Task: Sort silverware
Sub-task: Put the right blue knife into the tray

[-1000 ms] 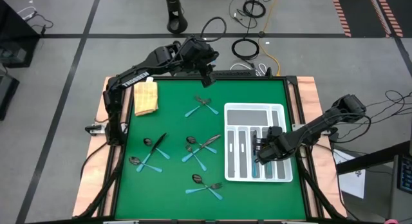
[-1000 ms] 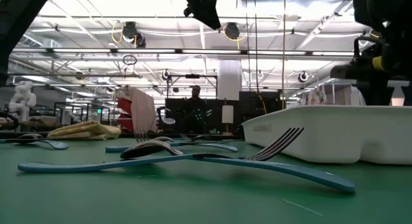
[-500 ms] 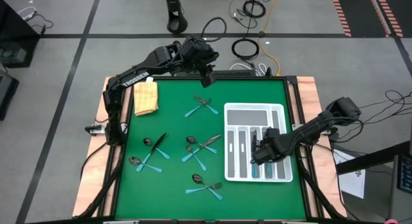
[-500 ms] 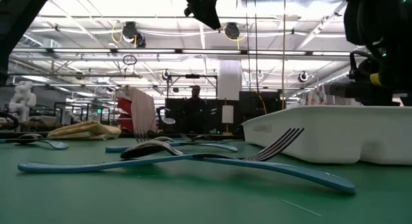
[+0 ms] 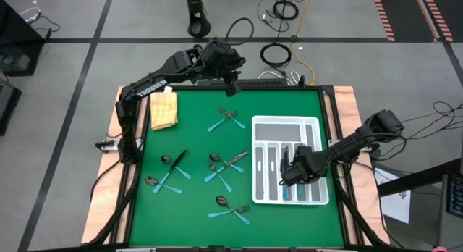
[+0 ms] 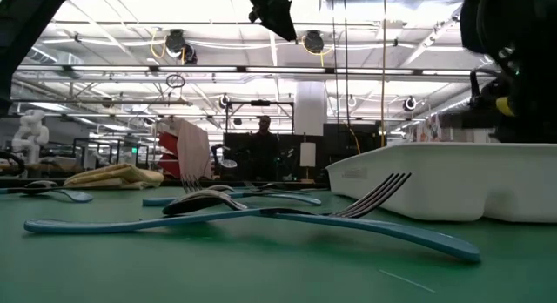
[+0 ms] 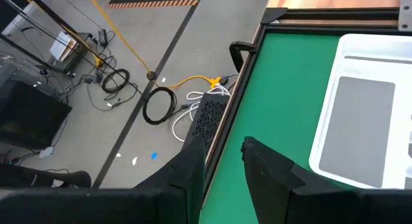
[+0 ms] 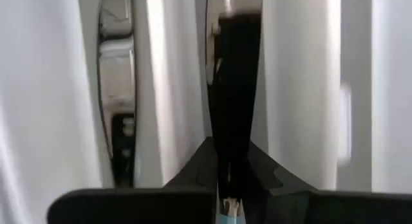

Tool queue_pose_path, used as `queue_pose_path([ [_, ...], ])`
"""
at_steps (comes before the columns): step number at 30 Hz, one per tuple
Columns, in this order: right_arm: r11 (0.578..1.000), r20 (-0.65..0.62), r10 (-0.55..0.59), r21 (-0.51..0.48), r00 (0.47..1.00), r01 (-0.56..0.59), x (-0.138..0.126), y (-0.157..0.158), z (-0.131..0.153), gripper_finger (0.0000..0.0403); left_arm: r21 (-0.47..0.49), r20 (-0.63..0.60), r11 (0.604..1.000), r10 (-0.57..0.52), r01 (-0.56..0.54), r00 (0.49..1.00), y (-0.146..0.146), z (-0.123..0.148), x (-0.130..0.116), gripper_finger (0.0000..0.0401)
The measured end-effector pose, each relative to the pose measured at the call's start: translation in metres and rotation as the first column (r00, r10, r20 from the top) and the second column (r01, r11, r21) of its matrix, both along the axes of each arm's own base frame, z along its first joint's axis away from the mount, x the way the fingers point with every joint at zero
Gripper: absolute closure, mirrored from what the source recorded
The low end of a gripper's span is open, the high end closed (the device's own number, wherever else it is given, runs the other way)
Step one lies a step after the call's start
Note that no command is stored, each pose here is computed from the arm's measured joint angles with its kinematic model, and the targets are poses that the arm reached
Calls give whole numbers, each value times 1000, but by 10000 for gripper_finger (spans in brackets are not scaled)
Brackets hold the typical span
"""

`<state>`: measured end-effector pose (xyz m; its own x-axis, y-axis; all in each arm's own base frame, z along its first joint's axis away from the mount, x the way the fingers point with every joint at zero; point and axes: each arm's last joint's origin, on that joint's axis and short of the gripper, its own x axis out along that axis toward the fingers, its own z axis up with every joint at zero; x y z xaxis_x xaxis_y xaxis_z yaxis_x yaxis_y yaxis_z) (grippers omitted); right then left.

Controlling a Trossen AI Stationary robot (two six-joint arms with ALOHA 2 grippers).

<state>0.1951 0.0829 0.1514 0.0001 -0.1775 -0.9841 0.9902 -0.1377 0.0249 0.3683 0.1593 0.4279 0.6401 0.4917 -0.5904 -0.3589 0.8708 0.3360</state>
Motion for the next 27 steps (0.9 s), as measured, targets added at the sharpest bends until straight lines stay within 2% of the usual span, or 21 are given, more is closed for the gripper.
queue_pose_path([
  [4, 1000, 38, 11, 4, 999, -12, 0, 0, 21, 397, -1, 1, 1000, 17, -17, 1000, 6, 0, -3, 290],
  [9, 1000, 21, 22, -12, 1000, -21, -4, -3, 53, 397, 4, 11, 999, 32, -32, 999, 12, 1, -5, 290],
  [13, 998, 87, 64, -10, 994, -63, 3, -2, 72, 398, 12, 15, 999, 45, -46, 999, 15, 3, -8, 290],
  [27, 990, 29, 135, -31, 990, -134, 50, -13, 26, 399, 0, -6, 996, 94, -94, 996, 28, 6, -22, 290],
])
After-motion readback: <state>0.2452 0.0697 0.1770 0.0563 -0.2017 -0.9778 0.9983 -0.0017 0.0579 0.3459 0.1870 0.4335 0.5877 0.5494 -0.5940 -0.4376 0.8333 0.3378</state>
